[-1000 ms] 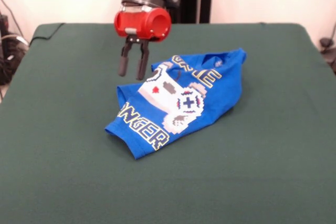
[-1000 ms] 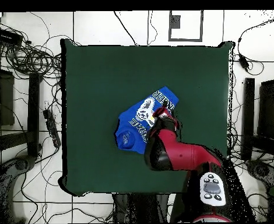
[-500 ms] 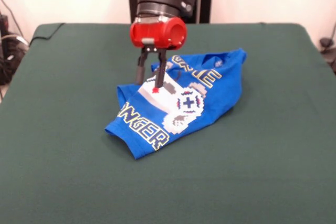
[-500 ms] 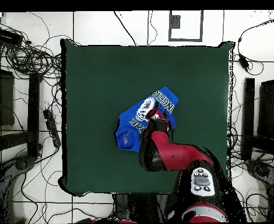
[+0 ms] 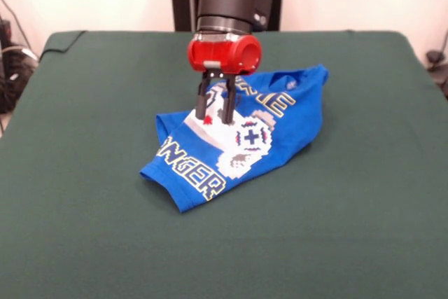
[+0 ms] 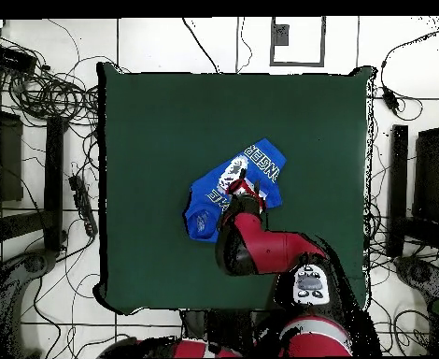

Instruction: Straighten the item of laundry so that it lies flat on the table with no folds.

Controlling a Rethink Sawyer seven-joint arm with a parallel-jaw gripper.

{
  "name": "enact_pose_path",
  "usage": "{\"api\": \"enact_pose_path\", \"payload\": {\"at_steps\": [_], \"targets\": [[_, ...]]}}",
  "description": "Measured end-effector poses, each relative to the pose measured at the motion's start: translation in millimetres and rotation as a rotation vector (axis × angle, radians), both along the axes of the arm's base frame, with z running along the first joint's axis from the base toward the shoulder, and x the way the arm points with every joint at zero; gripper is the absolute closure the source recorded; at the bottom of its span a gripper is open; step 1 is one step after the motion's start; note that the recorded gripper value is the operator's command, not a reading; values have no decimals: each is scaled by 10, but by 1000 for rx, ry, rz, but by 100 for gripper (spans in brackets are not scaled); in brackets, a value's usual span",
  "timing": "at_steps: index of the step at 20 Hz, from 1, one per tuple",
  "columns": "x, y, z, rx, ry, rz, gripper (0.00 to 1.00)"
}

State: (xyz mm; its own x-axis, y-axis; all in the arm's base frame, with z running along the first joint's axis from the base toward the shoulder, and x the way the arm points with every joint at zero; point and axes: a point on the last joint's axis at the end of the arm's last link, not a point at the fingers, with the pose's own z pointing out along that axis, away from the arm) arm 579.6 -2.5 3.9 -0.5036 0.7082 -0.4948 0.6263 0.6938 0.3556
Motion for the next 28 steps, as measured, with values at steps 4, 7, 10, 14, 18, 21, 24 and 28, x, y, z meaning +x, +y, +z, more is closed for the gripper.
{"api": "enact_pose_path", "payload": {"at_steps": [4, 7, 10, 14, 18, 21, 24, 28], "targets": [[10, -10, 25, -4, -4, 0, 0], [23, -27, 53, -6, -9, -2, 0], [31, -55, 69, -7, -12, -6, 0], [21, -121, 65, -7, -10, -18, 0], [-10, -180, 38, -10, -2, -27, 0], [-87, -280, -6, -30, 15, -36, 0], [-185, -375, -76, -49, 39, -44, 0], [-322, -486, -188, -68, 73, -55, 0]]}}
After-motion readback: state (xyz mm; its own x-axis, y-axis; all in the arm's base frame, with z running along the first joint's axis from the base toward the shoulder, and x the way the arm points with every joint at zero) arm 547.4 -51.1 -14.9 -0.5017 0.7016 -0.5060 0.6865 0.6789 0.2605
